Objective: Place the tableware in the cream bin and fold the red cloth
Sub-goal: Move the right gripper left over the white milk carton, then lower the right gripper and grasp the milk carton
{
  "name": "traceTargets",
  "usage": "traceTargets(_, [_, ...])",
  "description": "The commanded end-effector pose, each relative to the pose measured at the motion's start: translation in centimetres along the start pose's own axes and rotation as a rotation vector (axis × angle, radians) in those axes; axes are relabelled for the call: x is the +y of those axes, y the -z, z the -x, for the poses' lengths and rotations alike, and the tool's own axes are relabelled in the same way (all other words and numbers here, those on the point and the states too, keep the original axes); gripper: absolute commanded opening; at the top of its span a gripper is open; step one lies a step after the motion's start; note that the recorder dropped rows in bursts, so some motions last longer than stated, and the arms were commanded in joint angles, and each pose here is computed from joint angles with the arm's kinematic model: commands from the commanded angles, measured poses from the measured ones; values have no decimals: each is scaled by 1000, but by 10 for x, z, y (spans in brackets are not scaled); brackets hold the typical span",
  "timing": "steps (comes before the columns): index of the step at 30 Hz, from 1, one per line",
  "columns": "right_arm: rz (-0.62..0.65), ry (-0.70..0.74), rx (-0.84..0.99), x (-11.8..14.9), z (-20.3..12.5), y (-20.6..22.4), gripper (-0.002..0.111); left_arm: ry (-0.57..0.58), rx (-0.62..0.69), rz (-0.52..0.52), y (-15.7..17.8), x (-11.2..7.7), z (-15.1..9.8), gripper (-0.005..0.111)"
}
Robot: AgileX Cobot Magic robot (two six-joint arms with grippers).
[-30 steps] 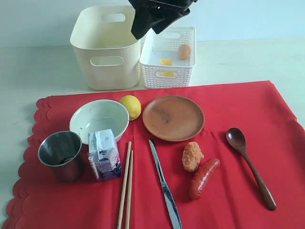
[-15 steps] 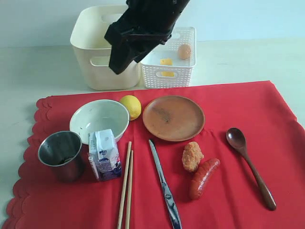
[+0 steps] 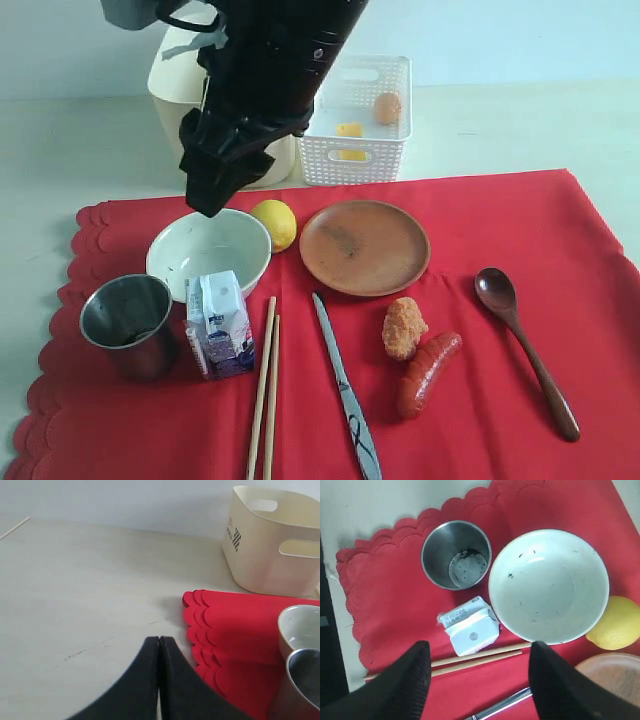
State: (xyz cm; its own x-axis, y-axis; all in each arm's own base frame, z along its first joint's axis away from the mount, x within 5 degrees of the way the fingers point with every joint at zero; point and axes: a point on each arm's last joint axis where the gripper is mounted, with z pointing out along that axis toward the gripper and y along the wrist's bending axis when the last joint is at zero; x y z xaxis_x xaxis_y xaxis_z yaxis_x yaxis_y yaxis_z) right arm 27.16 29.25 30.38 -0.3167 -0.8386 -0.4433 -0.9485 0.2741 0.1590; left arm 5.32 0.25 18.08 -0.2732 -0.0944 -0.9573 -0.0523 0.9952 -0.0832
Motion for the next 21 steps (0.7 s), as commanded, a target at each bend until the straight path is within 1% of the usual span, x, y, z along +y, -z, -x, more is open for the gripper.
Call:
traceTargets(1, [-6,103,-2,2,0,2,56,-4,-12,0,0,0,0,0])
traceTargets(4, [-2,140,0,0,0,-3,56,-4,-12,0,0,0,0,0])
traceTargets(8, [26,257,42,-8,-2,-24,56,-4,-12,0,0,0,0,0])
traceTargets(11, [75,340,50,-10,-3,-39,56,-4,-12,0,0,0,0,0])
traceTargets(13, [96,354,41,-11,-3,-44,58,-4,-12,0,0,0,0,0])
traceTargets(17, [114,361,46,-9,-2,-53,68,-4,-12,0,0,0,0,0])
traceTargets(21, [126,412,98,3,0,-69,68,-4,-12,0,0,0,0,0])
